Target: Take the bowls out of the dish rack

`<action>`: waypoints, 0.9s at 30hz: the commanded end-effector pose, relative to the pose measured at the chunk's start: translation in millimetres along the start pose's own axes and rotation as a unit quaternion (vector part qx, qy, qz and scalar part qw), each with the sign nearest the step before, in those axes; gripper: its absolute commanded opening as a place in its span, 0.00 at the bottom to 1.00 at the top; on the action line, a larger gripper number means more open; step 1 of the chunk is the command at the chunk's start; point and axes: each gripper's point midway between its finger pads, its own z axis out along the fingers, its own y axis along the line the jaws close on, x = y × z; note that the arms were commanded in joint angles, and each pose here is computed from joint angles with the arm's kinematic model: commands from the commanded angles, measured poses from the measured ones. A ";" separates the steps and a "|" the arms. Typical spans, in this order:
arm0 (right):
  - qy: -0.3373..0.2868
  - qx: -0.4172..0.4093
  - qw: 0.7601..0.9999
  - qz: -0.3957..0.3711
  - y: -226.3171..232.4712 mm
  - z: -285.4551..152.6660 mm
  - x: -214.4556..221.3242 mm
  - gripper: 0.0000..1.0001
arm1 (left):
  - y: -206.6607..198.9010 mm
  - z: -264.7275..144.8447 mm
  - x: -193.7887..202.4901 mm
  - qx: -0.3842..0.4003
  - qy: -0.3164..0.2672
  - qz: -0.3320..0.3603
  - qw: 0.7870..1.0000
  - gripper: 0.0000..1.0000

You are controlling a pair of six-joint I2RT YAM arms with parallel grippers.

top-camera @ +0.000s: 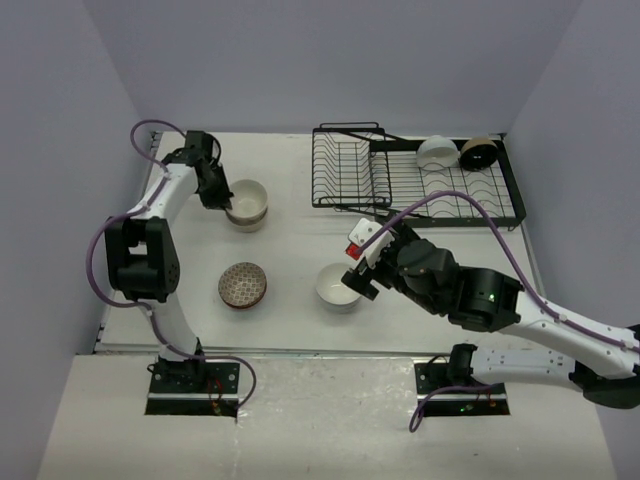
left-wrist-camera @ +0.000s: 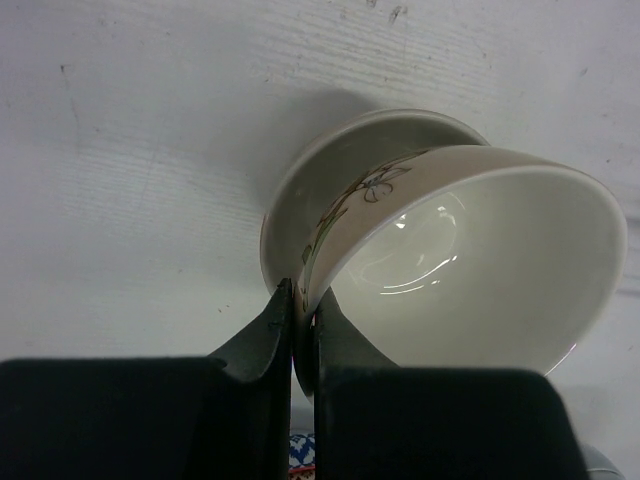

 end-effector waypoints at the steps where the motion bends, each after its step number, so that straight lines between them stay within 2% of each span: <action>1: -0.017 0.014 0.999 0.028 -5.6 -2.8 -5.3 0.99 | -11.7 1.2 -20.5 0.026 -0.031 0.011 0.999 0.00; 5: -0.021 0.009 0.999 0.032 -4.9 -5.2 -5.6 0.99 | -9.5 5.0 -19.7 0.021 -0.031 0.008 0.999 0.00; 10: -0.019 0.009 0.999 0.030 -4.3 -4.6 -3.5 0.99 | -8.7 8.2 -15.7 0.021 -0.026 0.006 0.999 0.06; 11: -0.019 0.008 0.999 0.030 -4.1 -4.6 -3.6 0.99 | -8.4 6.6 -16.7 0.020 -0.029 0.006 0.999 0.09; 12: -0.020 0.007 0.999 0.030 -4.1 -4.8 -4.2 0.99 | -8.1 5.2 -17.3 0.019 -0.030 0.006 0.999 0.17; 17: -0.019 0.005 0.999 0.030 -3.2 -4.7 -3.1 0.99 | -9.2 -7.0 -22.7 0.019 -0.046 0.008 0.999 0.36; 22: -0.016 0.011 0.999 0.032 -4.7 -4.2 -2.4 0.99 | -15.2 -29.6 -32.8 0.030 -0.073 0.010 0.997 0.35; 25: -0.016 0.012 0.999 0.033 -5.0 -4.7 -2.6 0.99 | -16.8 -41.8 -37.9 0.033 -0.088 0.014 0.996 0.28; 26: -0.016 0.013 0.999 0.033 -5.6 -4.7 -2.4 0.99 | -16.4 -44.2 -38.6 0.031 -0.091 0.014 0.995 0.20; 27: -0.016 0.012 0.999 0.032 -5.2 -4.6 -2.5 0.99 | -15.2 -45.0 -38.6 0.028 -0.092 0.015 0.995 0.17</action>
